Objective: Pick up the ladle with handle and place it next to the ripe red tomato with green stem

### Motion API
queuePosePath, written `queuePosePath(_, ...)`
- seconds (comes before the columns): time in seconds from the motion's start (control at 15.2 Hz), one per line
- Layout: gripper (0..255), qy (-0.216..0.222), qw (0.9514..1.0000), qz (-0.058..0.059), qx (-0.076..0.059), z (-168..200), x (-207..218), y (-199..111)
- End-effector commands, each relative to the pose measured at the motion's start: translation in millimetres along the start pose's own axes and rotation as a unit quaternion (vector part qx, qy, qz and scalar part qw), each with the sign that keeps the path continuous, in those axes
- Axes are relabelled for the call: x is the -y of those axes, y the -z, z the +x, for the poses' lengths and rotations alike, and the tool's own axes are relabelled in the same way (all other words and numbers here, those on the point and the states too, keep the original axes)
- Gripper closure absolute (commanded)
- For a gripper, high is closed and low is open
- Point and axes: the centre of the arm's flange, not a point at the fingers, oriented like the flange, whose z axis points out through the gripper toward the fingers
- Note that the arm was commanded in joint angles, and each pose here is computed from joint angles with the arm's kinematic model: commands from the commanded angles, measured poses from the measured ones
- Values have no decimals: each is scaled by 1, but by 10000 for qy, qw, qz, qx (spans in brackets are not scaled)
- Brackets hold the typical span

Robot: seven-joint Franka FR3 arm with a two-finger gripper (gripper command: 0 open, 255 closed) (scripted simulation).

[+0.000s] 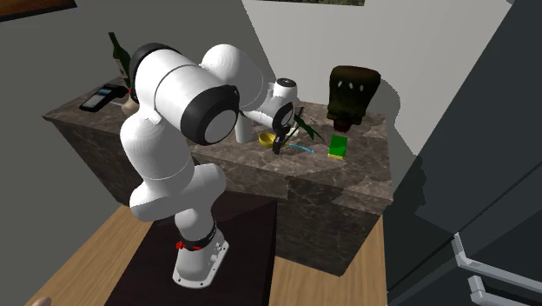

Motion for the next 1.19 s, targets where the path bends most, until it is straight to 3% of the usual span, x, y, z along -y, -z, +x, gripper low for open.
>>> queuePosePath(0.0, 0, 0, 10000, 0, 0, 0, 0, 0)
queuePosePath(0.07, 0, 0, 10000, 0, 0, 0, 0, 0)
queuePosePath(0.13, 255, 0, 10000, 0, 0, 0, 0, 0)
queuePosePath(0.73, 255, 0, 10000, 0, 0, 0, 0, 0)
queuePosePath(1.12, 255, 0, 10000, 0, 0, 3, -4, 31)
